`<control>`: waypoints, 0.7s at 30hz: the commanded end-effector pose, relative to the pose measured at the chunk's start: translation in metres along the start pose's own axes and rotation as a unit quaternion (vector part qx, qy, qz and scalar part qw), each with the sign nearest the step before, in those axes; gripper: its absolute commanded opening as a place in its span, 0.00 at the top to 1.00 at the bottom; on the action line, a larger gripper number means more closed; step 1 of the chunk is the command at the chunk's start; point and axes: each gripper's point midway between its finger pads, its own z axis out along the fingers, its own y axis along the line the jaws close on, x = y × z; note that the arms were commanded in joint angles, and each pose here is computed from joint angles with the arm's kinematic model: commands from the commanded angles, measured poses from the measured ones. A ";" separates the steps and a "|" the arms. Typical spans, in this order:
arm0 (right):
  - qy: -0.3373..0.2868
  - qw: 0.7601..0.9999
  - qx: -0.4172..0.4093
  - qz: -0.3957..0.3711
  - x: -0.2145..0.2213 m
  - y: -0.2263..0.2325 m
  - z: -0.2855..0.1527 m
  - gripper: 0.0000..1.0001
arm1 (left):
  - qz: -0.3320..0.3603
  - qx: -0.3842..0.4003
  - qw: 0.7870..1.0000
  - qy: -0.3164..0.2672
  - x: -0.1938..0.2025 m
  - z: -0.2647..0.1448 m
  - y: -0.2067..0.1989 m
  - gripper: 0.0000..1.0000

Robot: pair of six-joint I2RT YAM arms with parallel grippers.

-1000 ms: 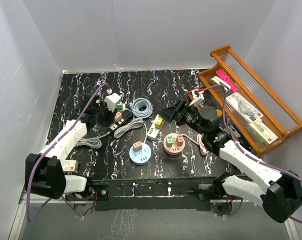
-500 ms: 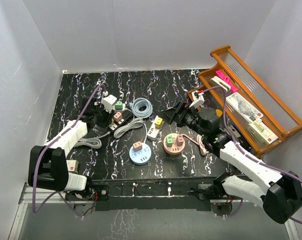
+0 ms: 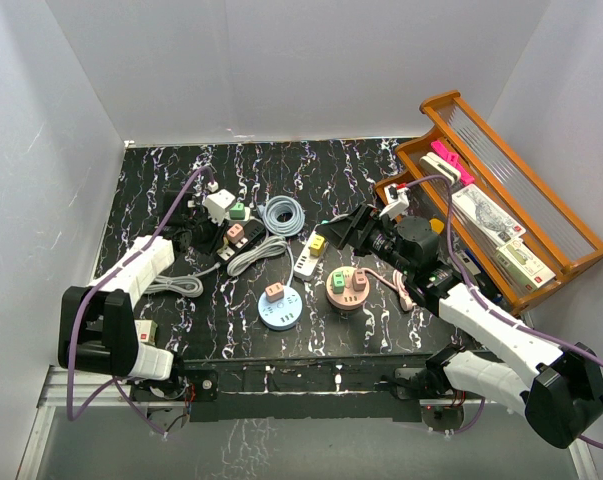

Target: Insert the plug

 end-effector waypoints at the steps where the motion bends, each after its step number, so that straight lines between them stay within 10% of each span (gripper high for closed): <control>1: -0.026 0.999 -0.021 -0.004 -0.015 0.013 -0.001 0.18 | 0.010 0.013 1.000 0.015 0.002 -0.002 -0.004 1.00; 21: -0.025 1.000 -0.007 -0.005 -0.012 0.006 -0.003 0.18 | -0.021 0.045 0.997 0.054 0.002 0.000 -0.010 1.00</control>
